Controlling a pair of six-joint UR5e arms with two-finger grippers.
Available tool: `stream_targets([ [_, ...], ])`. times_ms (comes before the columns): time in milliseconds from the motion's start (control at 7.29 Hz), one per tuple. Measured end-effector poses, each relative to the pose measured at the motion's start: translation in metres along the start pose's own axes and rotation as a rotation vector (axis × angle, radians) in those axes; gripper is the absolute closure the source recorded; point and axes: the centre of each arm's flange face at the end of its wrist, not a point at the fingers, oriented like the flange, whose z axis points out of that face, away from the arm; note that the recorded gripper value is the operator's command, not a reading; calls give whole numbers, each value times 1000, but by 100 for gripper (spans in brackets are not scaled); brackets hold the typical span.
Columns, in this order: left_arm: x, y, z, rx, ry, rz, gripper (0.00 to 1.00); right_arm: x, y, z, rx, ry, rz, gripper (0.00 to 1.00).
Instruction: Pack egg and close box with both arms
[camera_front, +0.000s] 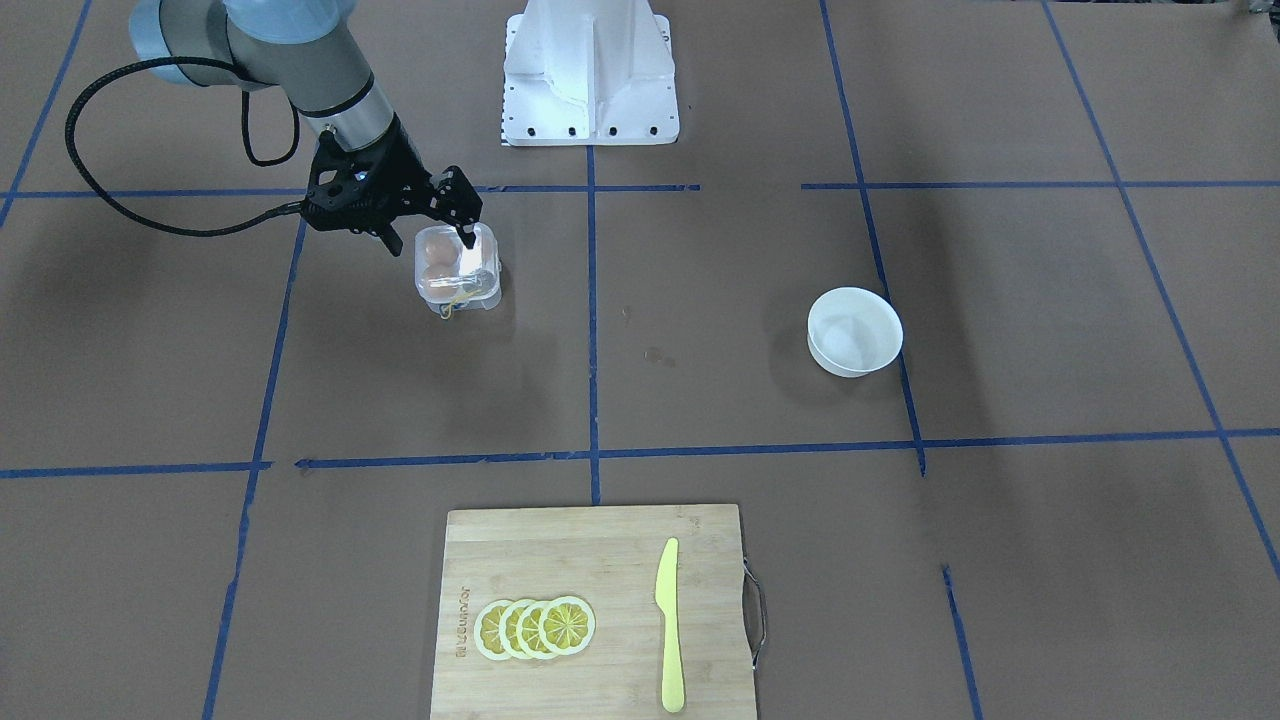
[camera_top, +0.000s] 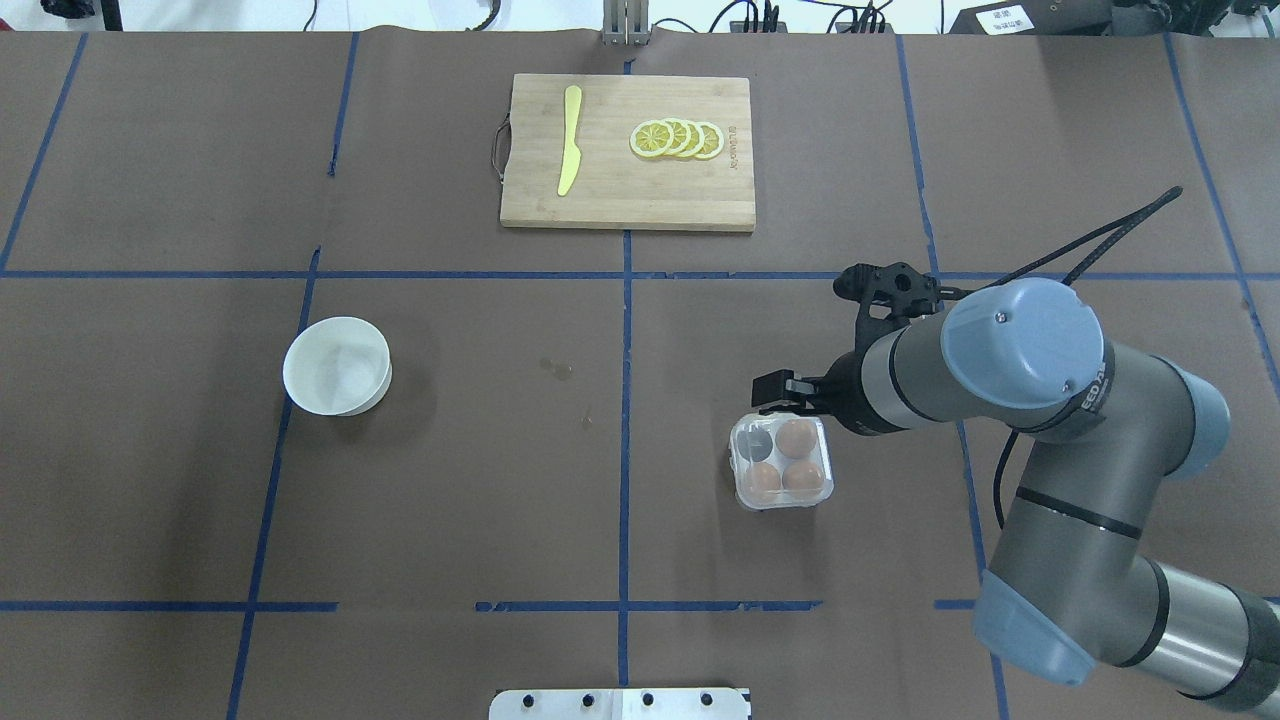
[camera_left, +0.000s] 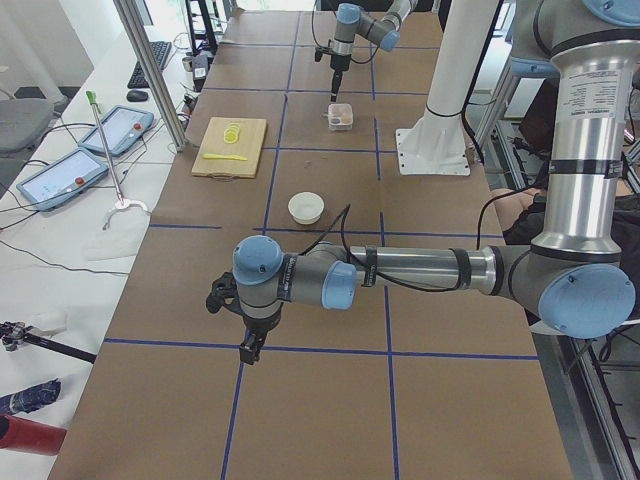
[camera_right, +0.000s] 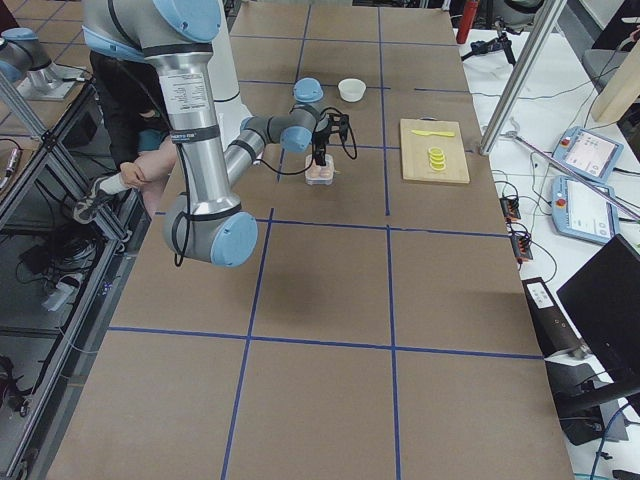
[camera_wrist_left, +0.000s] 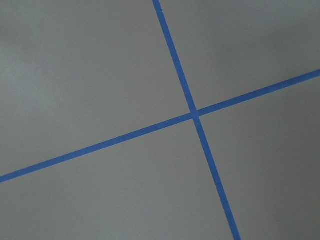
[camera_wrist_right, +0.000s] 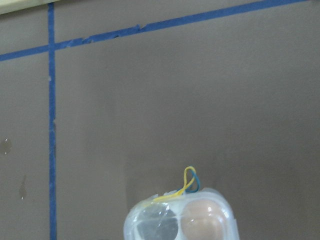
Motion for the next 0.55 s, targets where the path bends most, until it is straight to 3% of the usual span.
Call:
stream_targets([
  [137, 0, 0, 0, 0, 0, -1, 0, 10, -20, -13, -13, 41, 0, 0],
  [549, 0, 0, 1, -1, 0, -2, 0, 77, -88, -55, -35, 158, -134, 0],
])
